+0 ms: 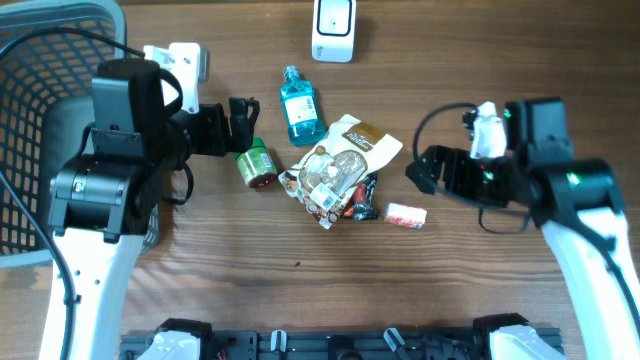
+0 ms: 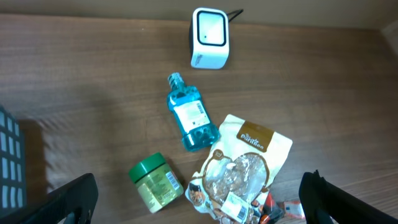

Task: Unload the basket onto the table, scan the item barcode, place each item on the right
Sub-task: 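Move the left arm aside and bring the right gripper over the red packet, then lower the right gripper and close it on the red packet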

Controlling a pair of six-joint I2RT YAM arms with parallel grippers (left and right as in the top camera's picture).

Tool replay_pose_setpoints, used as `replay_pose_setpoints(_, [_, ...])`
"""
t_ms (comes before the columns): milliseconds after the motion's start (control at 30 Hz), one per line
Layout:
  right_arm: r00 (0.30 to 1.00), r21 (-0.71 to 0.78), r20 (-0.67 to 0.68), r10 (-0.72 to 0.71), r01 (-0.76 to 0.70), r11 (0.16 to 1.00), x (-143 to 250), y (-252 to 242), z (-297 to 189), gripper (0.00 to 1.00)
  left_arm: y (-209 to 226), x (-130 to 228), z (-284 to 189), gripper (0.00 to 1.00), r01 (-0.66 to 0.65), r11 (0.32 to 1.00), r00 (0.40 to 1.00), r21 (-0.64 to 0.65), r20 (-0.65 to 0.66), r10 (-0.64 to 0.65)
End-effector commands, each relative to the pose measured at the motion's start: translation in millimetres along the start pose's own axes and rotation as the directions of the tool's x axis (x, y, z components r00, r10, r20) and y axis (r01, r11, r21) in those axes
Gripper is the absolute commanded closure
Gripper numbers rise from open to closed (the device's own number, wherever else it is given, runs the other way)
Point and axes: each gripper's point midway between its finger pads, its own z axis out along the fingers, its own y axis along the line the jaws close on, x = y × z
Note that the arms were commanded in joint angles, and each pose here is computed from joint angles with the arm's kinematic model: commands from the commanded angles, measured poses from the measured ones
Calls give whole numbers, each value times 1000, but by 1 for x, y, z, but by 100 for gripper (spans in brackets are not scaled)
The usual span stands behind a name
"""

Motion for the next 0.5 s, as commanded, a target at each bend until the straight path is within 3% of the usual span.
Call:
replay_pose_setpoints(0, [983,60,-94,155,-150,987,2,-12,23,5,5,3,0,0,9,1000,1000,-22,-14,-10])
replay_pose_setpoints(133, [943,388,-46,328,-286,876,16,-60,33,0,6,8,0,0,13,1000,999,-25,-31,-14])
replay_pose_setpoints(467, [927,512,-241,287,-129,849,44,-62,107,0,8,15,-1,0,17,999,998,-36,-57,-19])
